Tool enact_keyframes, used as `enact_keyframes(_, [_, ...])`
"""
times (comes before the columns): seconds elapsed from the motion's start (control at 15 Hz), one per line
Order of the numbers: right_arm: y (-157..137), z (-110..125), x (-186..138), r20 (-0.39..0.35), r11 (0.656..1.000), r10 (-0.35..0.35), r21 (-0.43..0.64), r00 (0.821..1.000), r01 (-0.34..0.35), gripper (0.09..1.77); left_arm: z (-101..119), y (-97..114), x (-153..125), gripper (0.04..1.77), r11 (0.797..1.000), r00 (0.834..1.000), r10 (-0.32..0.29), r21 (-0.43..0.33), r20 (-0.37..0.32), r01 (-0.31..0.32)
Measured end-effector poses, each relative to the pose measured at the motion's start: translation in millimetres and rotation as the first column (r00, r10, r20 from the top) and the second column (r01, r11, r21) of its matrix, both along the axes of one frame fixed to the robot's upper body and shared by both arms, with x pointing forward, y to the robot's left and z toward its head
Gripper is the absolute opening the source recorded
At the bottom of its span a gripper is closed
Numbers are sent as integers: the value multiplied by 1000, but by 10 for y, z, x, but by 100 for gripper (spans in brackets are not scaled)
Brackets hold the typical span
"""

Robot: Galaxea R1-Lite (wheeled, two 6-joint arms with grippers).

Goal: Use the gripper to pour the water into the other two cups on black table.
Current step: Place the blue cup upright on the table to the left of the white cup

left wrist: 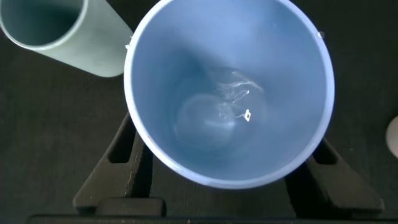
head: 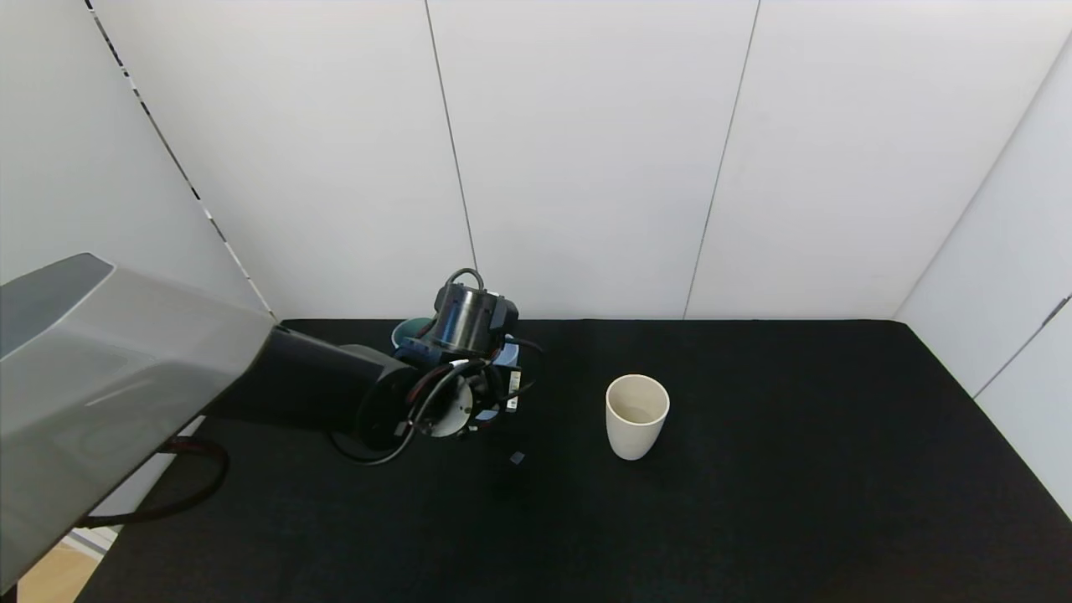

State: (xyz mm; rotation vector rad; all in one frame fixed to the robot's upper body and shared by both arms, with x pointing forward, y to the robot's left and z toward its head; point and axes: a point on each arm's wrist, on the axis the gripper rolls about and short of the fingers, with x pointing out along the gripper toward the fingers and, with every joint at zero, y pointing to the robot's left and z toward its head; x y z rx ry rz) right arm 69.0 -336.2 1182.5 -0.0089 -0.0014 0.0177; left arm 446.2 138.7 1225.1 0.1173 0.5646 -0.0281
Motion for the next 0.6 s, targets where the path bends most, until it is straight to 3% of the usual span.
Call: enact_keyframes(0.6, [0,0,0,0,1000,0,0,1000,0,171,-294,-23,17,119,1000,999,-29,-3,-36,29])
